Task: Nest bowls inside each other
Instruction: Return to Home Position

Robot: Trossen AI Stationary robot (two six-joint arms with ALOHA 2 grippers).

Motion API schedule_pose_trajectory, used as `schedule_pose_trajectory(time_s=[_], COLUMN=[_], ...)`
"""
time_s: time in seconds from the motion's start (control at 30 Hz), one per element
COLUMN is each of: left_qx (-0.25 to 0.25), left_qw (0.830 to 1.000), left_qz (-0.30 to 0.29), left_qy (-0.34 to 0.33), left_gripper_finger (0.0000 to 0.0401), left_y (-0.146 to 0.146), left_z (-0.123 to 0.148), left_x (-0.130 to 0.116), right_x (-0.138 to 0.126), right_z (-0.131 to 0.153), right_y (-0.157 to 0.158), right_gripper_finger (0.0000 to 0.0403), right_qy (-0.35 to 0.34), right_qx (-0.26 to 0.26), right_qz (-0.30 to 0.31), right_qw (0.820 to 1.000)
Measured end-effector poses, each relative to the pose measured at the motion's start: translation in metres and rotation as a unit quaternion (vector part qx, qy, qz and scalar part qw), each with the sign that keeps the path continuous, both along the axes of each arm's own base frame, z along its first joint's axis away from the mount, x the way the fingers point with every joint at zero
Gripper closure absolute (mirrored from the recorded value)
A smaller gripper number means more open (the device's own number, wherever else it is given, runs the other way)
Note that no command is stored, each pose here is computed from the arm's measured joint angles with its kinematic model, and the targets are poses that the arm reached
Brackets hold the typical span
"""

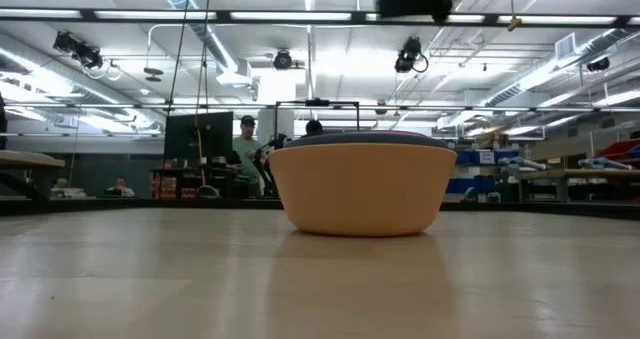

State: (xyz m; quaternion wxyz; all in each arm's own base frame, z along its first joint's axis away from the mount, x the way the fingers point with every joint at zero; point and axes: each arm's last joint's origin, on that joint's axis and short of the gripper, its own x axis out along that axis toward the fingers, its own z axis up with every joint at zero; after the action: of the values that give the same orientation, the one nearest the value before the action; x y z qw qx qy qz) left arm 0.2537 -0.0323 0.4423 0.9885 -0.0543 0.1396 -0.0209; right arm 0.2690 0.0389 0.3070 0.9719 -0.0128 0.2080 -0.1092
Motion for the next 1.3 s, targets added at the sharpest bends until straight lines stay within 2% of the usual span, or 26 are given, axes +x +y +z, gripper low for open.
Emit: schedule_pose_trajectory(time_s=[0.07, 0.17, 0.37, 0.53, 0.63, 0.87, 1.17, 1.3], left_qx=[0.008, 0.008, 0.045, 0.047, 0.052, 0.047, 0.03, 0.032], left_qw=[1.0, 0.999, 0.992, 0.98, 0.975, 0.972, 0.96, 0.961], left_qz=[-0.004, -0.01, -0.075, -0.102, -0.114, -0.09, -0.083, -0.083], left_qy=[-0.024, -0.032, -0.094, -0.164, -0.184, -0.212, -0.265, -0.264], left_gripper_finger=[0.0286, 0.0286, 0.0286, 0.0286, 0.0286, 0.0286, 0.0286, 0.0286], left_y=[0.0, 0.0, -0.009, -0.01, -0.008, 0.0, 0.012, 0.015], left_z=[0.009, 0.015, 0.034, 0.054, 0.054, 0.023, -0.036, -0.06], left_x=[-0.011, -0.026, -0.058, -0.1, -0.121, -0.148, -0.185, -0.194], right_x=[-0.004, -0.022, -0.077, -0.117, -0.133, -0.155, -0.181, -0.189], right_z=[0.017, 0.044, 0.081, 0.089, 0.092, 0.098, 0.096, 0.094], right_y=[0.005, 0.006, -0.003, -0.009, -0.011, -0.013, -0.022, -0.024], right_gripper_finger=[0.0257, 0.0257, 0.0257, 0.0257, 0.0257, 0.0257, 0.0257, 0.0257], right_qy=[-0.054, -0.129, -0.202, -0.203, -0.207, -0.233, -0.23, -0.222], right_qx=[-0.001, -0.002, 0.007, 0.007, 0.002, -0.013, -0.025, -0.03], right_qz=[0.082, 0.142, 0.174, 0.179, 0.179, 0.189, 0.156, 0.155], right_qw=[0.995, 0.981, 0.964, 0.963, 0.962, 0.954, 0.96, 0.962])
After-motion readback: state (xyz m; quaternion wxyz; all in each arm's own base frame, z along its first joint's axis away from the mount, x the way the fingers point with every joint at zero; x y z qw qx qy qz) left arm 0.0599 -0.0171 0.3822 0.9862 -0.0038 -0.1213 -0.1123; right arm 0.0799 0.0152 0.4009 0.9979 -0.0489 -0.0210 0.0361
